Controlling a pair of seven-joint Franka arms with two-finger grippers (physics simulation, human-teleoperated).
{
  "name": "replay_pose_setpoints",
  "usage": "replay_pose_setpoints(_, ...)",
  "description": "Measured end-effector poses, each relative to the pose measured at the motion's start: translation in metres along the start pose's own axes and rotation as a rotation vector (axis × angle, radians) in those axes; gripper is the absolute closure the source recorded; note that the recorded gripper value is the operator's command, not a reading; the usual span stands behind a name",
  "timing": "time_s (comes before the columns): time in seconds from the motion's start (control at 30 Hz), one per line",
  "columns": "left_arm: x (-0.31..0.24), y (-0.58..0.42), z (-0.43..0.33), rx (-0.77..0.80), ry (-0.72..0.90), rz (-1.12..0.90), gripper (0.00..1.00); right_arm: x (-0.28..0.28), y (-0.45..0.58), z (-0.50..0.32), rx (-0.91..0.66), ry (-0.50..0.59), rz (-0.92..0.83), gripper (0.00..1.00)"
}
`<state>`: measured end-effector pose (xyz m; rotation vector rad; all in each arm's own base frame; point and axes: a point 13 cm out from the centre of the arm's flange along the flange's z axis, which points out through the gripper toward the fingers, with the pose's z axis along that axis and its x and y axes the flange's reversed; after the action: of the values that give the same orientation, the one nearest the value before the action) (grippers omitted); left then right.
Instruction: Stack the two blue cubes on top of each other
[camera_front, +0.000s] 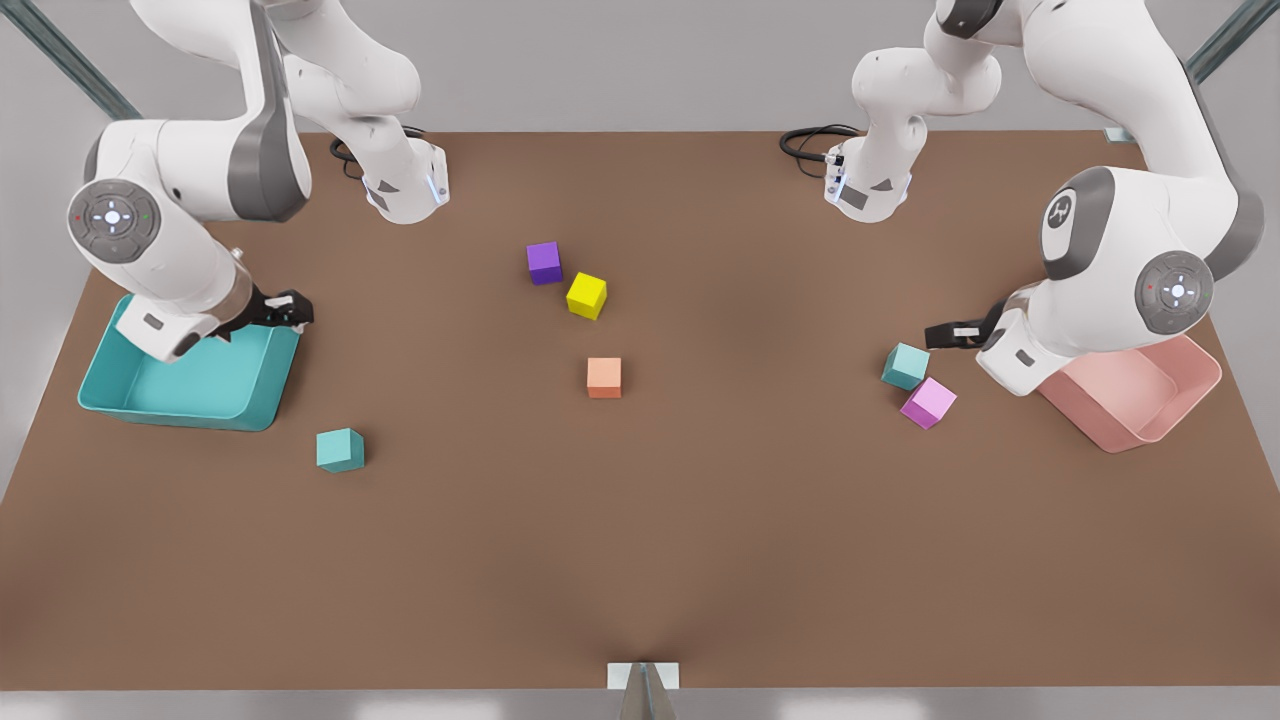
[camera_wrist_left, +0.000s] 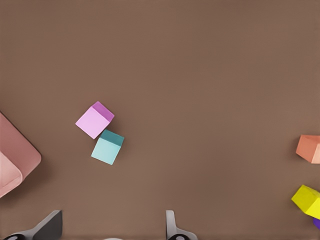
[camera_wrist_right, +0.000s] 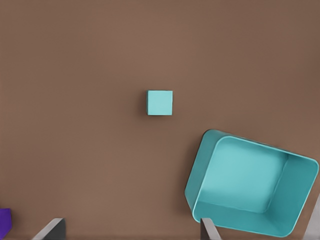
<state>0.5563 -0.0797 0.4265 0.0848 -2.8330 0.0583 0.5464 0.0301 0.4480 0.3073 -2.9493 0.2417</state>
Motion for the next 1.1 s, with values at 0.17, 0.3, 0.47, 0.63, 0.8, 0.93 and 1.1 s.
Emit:
replay_pose_setpoints(0.17, 0.001, 0.000, 0.001, -0.002, 0.004, -0.001, 0.00, -0.017, 0.006, 0.021, -0.009, 0.036, -0.016, 0.00)
replay_pose_setpoints(0.3, 0.003, 0.001, 0.003, -0.005, 0.019, -0.003, 0.00, -0.054, -0.004, 0.114, -0.024, 0.154, -0.016, 0.00)
replay_pose_setpoints(0.47, 0.006, 0.003, 0.007, -0.009, 0.040, -0.006, 0.00, -0.090, -0.035, 0.236, -0.076, 0.193, 0.013, 0.00)
replay_pose_setpoints(0.63, 0.009, 0.005, 0.009, -0.011, 0.053, -0.008, 0.00, -0.096, -0.030, 0.292, -0.102, 0.139, -0.017, 0.00)
replay_pose_setpoints(0.8, 0.009, 0.005, 0.012, -0.012, 0.064, -0.009, 0.00, -0.095, -0.018, 0.318, -0.129, 0.109, -0.041, 0.00)
replay_pose_setpoints(0.93, 0.006, 0.007, 0.020, -0.016, 0.084, -0.012, 0.00, -0.099, -0.012, 0.333, -0.140, 0.086, -0.056, 0.00)
replay_pose_setpoints(1.1, -0.001, 0.015, 0.041, -0.016, 0.134, -0.029, 0.00, -0.106, -0.016, 0.344, -0.143, 0.051, -0.059, 0.00)
